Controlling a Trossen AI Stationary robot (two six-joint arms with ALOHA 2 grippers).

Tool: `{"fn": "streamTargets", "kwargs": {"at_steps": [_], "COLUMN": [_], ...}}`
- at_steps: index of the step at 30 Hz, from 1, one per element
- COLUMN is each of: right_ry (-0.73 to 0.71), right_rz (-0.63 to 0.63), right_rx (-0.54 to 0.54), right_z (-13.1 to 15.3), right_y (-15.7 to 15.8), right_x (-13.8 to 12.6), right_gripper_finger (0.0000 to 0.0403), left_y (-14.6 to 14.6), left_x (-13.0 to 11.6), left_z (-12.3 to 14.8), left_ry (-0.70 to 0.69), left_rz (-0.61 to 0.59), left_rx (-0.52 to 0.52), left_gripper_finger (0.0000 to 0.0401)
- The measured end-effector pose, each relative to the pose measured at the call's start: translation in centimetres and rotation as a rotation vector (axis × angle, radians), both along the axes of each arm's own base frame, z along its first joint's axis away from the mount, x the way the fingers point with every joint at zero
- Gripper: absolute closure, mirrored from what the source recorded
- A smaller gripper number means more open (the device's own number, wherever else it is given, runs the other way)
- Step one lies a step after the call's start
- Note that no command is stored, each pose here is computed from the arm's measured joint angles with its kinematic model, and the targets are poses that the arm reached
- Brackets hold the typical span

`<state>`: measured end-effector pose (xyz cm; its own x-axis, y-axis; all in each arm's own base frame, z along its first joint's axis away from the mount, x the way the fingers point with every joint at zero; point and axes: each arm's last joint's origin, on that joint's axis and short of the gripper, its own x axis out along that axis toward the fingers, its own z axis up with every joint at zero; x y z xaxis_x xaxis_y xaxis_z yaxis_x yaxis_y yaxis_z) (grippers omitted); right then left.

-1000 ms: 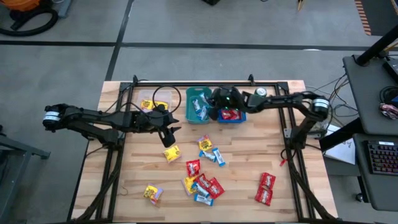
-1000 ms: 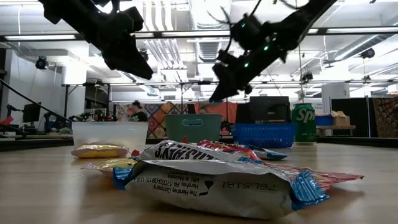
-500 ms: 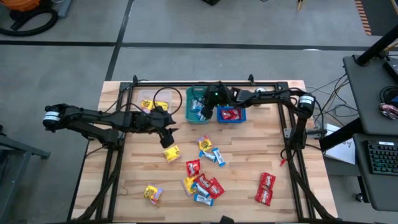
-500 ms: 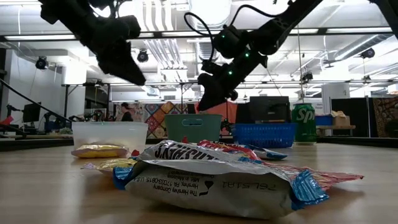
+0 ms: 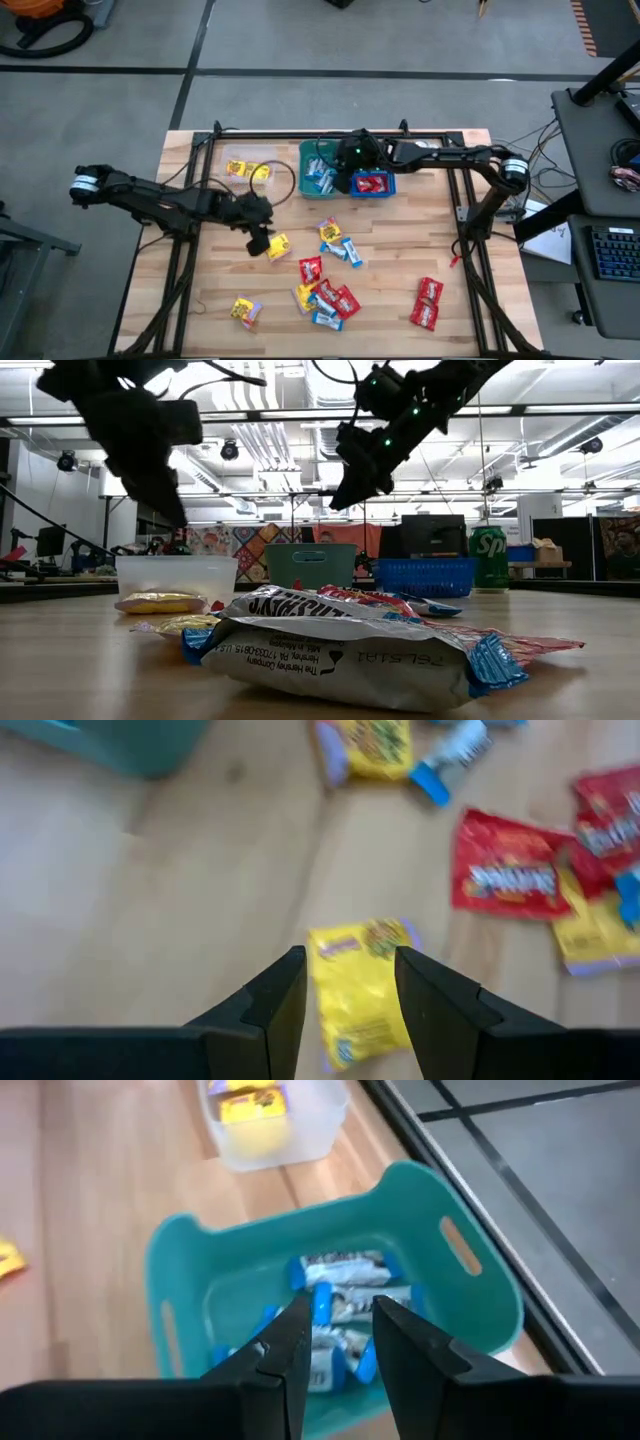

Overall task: Sort candy
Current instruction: Put the yellow candy into the transparent bin

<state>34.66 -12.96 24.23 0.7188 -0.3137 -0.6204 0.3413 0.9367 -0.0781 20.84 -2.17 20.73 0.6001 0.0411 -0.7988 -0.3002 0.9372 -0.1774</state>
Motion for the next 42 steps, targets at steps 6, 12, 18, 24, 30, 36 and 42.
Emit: {"fn": "streamTargets", "kwargs": {"at_steps": [6, 12, 18, 24, 30, 36, 42], "right_ry": [0.002, -0.011, -0.051, -0.078, -0.067, -0.071, -0.072], "right_rz": [0.04, 0.058, 0.054, 0.056, 0.071, 0.078, 0.084], "right_rx": [-0.003, -0.005, 0.005, 0.009, 0.012, 0.01, 0.016], "right_z": [0.3, 0.2, 0.0, -0.2, -0.6, -0.8, -0.8], "right_y": [1.7, 2.9, 3.9, 4.6, 5.0, 5.2, 5.5], "right_x": [-0.9, -2.5, -4.1, -5.1, -5.2, -5.1, -5.0], "right_gripper_finger": [0.0301, 0.0301, 0.03, 0.03, 0.03, 0.03, 0.03], "left_y": [-2.5, -3.8, -5.1, -5.7, -5.9, -6.0, -6.0], "left_x": [-0.7, -1.1, -0.2, 1.1, 1.6, 1.8, 1.9], "left_z": [-1.2, -1.3, -2.7, -4.6, -6.7, -7.7, -8.1], "left_ry": [-0.023, -0.058, -0.058, 0.029, 0.112, 0.145, 0.168], "left_rz": [0.0, 0.051, 0.057, 0.062, 0.108, 0.122, 0.118], "left_rx": [-0.006, 0.019, 0.044, 0.08, 0.089, 0.097, 0.1], "left_gripper_finger": [0.0264, 0.0263, 0.0226, 0.0165, 0.0148, 0.0161, 0.0236]}}
